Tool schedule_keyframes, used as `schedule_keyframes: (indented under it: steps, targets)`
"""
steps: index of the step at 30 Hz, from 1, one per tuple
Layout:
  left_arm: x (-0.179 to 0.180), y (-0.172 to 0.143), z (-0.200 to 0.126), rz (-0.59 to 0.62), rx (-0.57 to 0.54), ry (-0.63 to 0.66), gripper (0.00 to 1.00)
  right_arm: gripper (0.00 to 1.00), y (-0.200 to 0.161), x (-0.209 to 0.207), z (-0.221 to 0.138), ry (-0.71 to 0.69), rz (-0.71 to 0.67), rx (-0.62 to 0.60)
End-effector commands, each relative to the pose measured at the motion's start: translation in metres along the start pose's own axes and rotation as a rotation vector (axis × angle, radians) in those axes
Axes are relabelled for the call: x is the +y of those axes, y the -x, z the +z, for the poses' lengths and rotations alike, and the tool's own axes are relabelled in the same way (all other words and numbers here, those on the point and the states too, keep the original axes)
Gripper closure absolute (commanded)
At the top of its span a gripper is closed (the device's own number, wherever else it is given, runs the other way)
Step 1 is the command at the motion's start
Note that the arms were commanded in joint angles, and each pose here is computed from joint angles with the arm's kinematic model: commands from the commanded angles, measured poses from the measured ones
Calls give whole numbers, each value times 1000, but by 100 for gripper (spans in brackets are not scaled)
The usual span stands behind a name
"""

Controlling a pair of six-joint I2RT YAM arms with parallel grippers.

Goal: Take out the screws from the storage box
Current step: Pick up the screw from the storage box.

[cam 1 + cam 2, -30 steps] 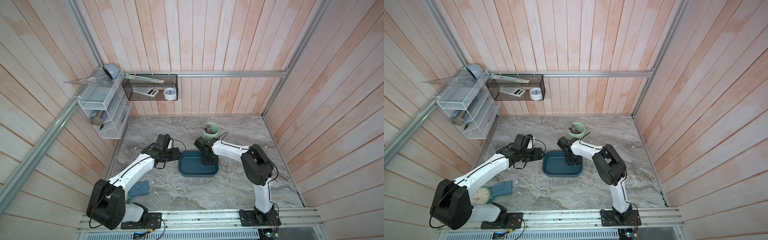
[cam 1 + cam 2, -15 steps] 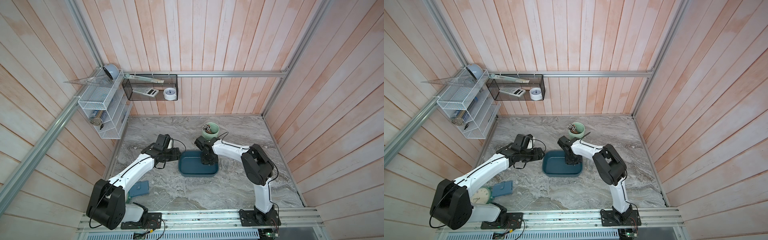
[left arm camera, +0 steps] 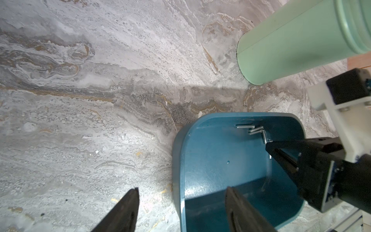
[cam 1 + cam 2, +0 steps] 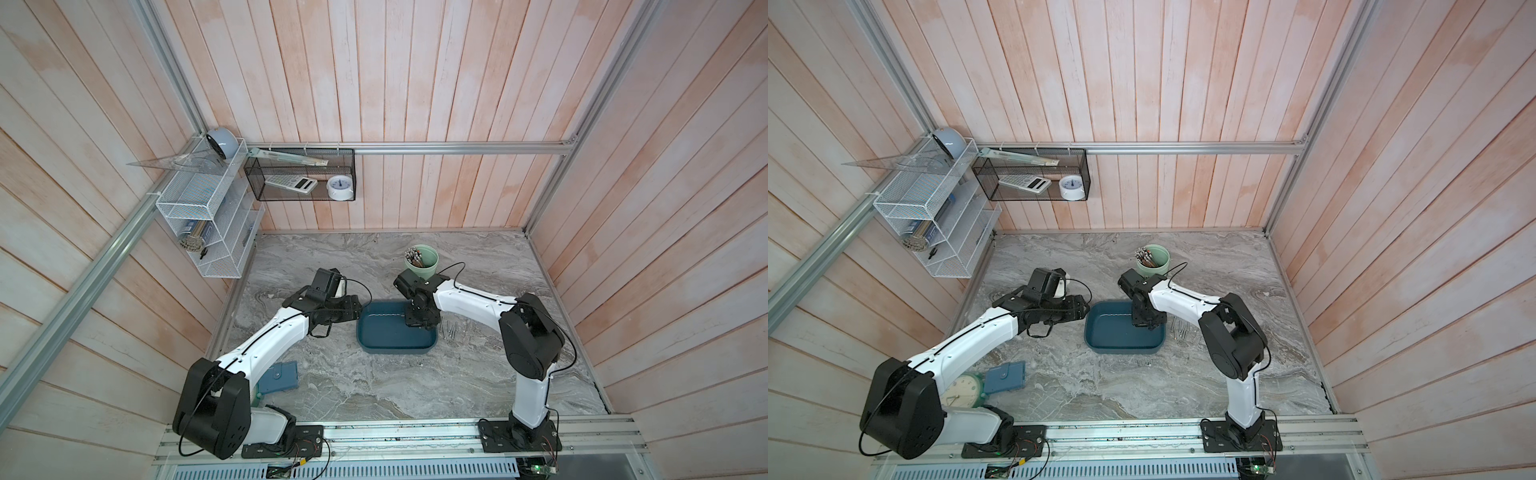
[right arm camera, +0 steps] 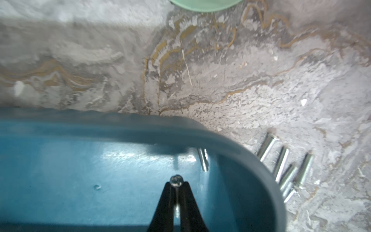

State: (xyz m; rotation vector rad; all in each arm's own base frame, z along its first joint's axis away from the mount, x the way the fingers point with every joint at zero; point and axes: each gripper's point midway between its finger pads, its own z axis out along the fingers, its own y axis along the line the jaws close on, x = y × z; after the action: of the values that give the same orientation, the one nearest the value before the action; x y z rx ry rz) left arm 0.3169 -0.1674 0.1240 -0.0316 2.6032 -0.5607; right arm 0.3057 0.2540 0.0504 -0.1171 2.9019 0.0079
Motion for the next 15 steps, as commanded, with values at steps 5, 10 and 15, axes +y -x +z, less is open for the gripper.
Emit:
schedule_keyframes:
  steps: [5, 10, 15]
  targets:
    - [-4, 7, -1, 8, -24, -3, 27, 94, 4, 7, -16, 58, 2, -37]
    - [-3, 8, -1, 8, -28, 0, 27, 94, 7, 3, -31, 66, 9, -71]
    - [-2, 9, -2, 10, -32, 6, 27, 94, 6, -12, -51, 81, 43, -109]
